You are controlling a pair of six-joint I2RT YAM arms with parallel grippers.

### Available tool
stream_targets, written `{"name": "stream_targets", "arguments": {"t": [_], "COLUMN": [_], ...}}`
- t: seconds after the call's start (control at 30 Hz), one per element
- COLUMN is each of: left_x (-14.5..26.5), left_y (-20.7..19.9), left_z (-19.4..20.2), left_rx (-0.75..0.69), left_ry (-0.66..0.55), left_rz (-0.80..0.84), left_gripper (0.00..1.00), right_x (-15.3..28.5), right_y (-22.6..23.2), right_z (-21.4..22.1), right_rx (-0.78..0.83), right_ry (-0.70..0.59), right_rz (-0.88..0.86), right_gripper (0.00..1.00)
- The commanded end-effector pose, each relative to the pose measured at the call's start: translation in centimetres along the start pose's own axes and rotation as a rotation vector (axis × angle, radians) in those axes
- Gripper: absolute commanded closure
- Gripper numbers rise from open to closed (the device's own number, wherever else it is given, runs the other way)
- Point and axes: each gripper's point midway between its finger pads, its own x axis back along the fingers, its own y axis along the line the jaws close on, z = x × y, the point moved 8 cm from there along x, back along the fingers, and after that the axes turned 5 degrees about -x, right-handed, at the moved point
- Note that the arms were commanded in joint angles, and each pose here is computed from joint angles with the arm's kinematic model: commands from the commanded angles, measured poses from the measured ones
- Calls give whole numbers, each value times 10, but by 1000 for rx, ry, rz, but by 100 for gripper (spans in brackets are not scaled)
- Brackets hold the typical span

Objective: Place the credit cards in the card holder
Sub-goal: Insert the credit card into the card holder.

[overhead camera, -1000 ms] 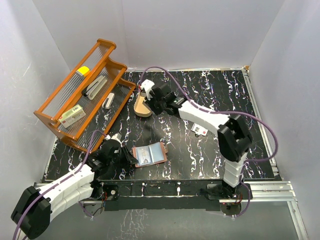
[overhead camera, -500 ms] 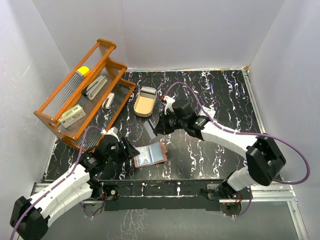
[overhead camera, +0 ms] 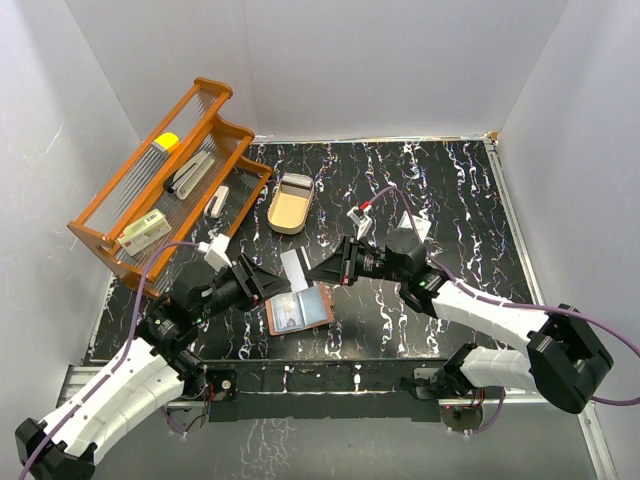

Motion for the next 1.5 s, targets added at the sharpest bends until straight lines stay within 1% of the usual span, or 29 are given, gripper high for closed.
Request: {"name": "stream_targets", "arguments": {"t": [0.0,0.13,0.23,0.37,0.5,0.6,0.73,0.9,0.97,1.03,1.13,1.27,1.4,1.47], "left_x": [11,16,17,14,12,12,12,13,12,12,11,10,8,6], "left_y": [-27,-37,-39,-36,-35,-35,-33,-33,-33,-31,-29,-24,-11,-3], "left_z": [-9,-13,-14,-13,-13,-13,-13,-13,-13,-12,-12,-10,-8,-6], "left_rx": [25,22,11,13,13,11,12,3,-3,-7,-7,-19,-53,-60], "left_ry": [-54,-87,-97,-91,-89,-94,-96,-104,-104,-103,-103,-100,-99,-94], "left_rz": [169,247,266,247,248,249,246,249,245,237,231,197,112,63], "left_gripper": [42,43,44,54,61,70,79,96,100,100,100,100,100,100], "right_x": [7,9,9,8,7,5,3,2,2,2,2,2,5,7], "right_y": [32,30,28,26,24,21,20,17,16,15,12,9,3,-3], "right_z": [-3,1,4,9,12,14,16,18,18,18,17,16,15,15], "right_rx": [-28,-38,-44,-71,-80,-88,-92,-96,-95,-89,-85,-66,-43,-27], "right_ry": [-24,-16,1,23,36,48,58,62,63,61,55,43,21,8], "right_rz": [-204,-211,-233,-263,-263,-256,-253,-234,-226,-216,-180,-118,-24,46], "right_gripper": [100,100,100,100,100,100,100,100,100,97,90,72,61,57]}}
